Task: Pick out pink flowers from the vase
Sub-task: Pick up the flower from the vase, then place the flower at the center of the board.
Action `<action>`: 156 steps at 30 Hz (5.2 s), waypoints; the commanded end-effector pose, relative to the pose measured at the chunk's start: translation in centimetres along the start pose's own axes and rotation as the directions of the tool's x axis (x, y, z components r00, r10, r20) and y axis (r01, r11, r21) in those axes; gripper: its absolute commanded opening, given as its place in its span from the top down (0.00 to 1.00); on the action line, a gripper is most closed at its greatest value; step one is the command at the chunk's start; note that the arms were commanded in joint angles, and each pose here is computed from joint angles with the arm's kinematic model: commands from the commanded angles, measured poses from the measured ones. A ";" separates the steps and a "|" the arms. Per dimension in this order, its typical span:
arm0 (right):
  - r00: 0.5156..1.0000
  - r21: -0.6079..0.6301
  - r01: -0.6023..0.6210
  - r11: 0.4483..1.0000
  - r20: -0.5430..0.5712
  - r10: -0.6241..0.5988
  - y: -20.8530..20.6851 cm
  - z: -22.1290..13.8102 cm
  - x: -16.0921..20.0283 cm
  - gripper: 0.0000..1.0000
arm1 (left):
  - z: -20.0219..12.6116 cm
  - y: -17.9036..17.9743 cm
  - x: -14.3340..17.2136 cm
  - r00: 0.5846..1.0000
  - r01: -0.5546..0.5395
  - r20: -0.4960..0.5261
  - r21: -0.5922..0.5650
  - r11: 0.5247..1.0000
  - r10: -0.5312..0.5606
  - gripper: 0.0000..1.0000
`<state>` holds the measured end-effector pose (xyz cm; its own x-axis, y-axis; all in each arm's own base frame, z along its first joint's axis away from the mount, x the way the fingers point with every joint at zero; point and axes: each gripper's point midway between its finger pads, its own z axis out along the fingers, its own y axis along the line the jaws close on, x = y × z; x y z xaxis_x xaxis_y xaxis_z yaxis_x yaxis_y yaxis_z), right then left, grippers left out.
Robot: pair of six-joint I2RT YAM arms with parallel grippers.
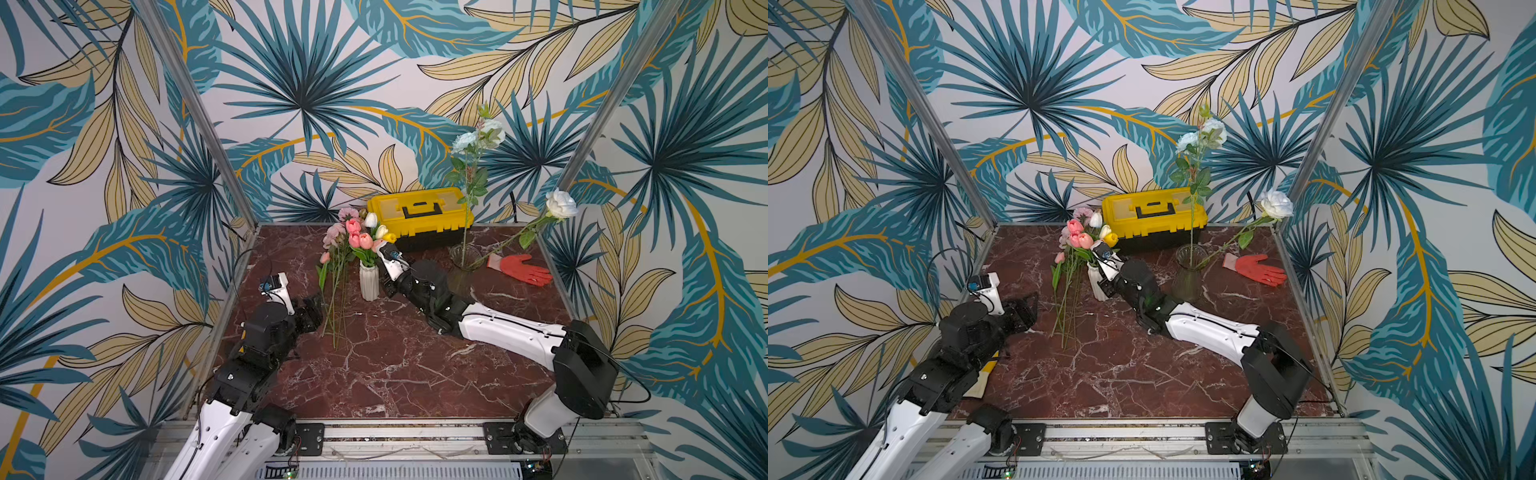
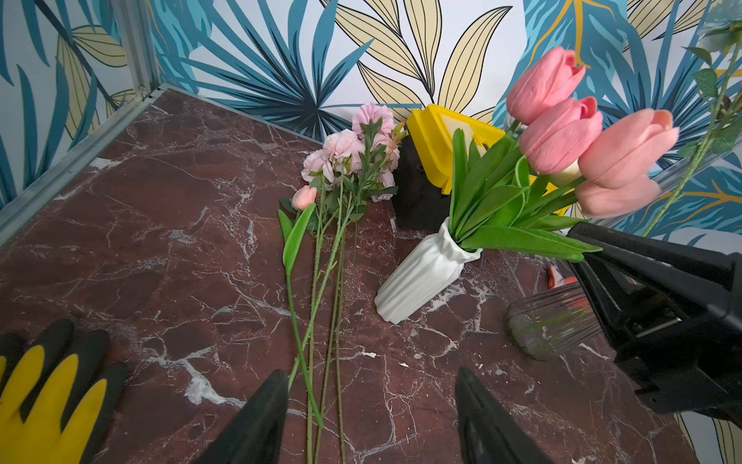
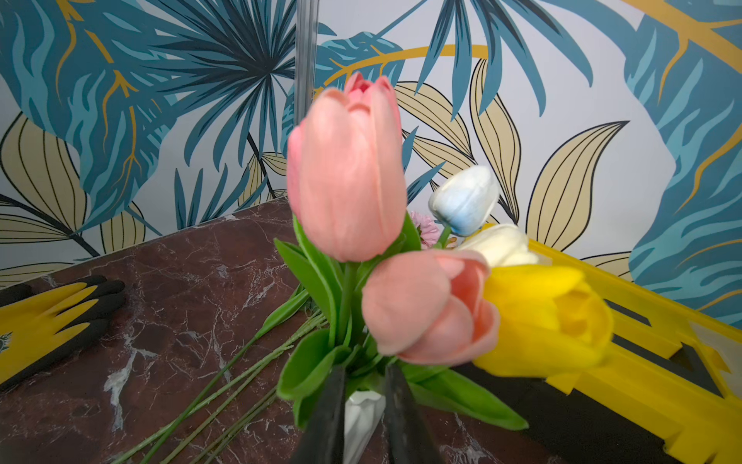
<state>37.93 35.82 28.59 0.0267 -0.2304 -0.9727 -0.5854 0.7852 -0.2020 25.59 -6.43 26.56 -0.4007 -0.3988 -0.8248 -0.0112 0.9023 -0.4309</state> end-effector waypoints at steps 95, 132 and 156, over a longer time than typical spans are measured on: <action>0.966 -0.099 -0.019 0.995 0.256 0.044 -4.8 -10.8 -19.8 1.00 | -3.7 -9.1 -1.8 0.953 -0.290 0.049 0.437 0.852 0.299 0.30; 0.919 -0.416 -0.107 0.903 0.305 0.249 0.9 -17.4 -11.2 1.00 | 0.0 -20.7 5.2 0.664 -0.666 0.415 0.707 0.239 0.622 0.71; 0.941 -0.387 -0.111 0.915 0.256 0.222 0.4 -17.6 -10.7 0.62 | 1.1 -18.1 1.3 0.775 -0.597 0.343 0.672 0.437 0.531 1.00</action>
<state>23.45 29.07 40.64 0.0998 0.1222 -0.9875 -0.8584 0.5124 -0.0234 25.45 -25.23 31.73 0.0177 0.1676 -0.9857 0.8923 0.4422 0.0912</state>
